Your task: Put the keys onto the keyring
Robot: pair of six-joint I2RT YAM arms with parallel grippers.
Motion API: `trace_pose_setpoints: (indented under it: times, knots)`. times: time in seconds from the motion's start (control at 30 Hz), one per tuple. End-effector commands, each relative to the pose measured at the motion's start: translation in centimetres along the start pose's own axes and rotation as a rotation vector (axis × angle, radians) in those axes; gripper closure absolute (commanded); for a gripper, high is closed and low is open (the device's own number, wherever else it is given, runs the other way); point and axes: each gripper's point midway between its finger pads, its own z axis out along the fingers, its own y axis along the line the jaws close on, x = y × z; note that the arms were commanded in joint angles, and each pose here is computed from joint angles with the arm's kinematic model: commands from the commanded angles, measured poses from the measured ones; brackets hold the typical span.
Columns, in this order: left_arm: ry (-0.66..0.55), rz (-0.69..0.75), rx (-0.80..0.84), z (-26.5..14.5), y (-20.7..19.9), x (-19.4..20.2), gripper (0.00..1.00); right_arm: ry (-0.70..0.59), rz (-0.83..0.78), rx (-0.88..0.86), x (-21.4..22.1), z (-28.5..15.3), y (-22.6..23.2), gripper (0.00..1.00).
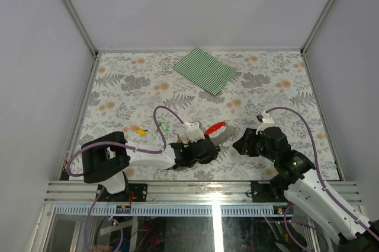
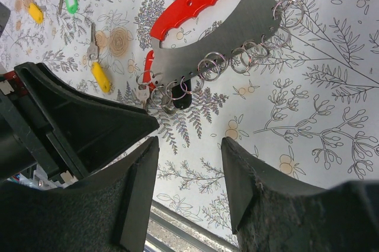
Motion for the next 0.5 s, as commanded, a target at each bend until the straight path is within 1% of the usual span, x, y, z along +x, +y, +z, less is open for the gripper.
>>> trace_pose_setpoints:
  times: [0.0, 0.23, 0.47]
  knots:
    - [-0.064, -0.064, 0.007, 0.8, 0.0, -1.0, 0.63, -0.045, -0.026, -0.032, -1.8, -0.8, 1.4, 0.47]
    - [-0.077, -0.099, -0.011, 1.4, 0.7, -1.0, 0.67, -0.041, -0.029, -0.03, -1.8, -0.7, 1.3, 0.47]
    - [-0.088, -0.132, -0.01, 2.0, 1.2, -1.4, 0.68, -0.035, -0.033, -0.028, -1.8, -0.7, 1.3, 0.47]
